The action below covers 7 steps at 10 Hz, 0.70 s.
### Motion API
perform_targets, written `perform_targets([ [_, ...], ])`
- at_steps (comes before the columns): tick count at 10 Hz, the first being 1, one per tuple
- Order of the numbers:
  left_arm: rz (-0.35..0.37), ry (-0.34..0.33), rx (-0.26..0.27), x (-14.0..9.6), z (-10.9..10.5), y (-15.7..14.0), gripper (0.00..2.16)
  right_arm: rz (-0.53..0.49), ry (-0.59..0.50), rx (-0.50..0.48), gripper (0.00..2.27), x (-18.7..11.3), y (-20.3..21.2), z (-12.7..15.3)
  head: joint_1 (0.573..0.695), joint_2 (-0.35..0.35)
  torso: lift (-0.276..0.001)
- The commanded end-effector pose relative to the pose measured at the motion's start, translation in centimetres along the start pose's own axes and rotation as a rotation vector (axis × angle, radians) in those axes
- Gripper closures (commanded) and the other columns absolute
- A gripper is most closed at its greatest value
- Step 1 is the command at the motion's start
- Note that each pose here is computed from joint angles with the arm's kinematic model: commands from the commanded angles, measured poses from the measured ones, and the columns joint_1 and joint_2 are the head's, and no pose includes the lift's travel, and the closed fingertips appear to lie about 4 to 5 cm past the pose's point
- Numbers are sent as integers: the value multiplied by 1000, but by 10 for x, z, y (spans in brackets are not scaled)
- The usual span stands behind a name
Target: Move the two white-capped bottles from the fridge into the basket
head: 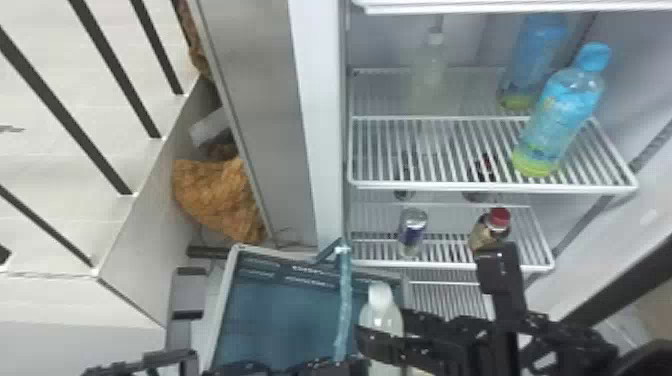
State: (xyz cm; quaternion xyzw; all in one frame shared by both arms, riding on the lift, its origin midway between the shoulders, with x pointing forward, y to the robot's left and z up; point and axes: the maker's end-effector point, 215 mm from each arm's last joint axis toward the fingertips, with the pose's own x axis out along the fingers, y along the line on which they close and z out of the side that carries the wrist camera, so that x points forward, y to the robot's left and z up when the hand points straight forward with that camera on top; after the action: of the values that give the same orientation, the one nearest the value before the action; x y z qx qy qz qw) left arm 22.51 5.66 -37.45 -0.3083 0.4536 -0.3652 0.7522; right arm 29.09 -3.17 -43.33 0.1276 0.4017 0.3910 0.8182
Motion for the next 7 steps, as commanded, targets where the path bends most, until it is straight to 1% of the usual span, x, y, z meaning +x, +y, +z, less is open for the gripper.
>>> perform_targets([
  [1,1,2,0,0,-1,0,1214,-10,-11,-17,64,-1,-1,5,695,60,0],
  [4,2,4,2,0,-1,0,1214,-26,-41,-37,79,-5,-2,13,695,55,0],
  [5,3,3,2,-1,0,1,1214,-73,-83,-70,79,-16,-10,26,695,54,0],
  [7,5,2,2,-1,0,2,1214,-185,-152,-120,78,-42,-24,49,695,30,0],
])
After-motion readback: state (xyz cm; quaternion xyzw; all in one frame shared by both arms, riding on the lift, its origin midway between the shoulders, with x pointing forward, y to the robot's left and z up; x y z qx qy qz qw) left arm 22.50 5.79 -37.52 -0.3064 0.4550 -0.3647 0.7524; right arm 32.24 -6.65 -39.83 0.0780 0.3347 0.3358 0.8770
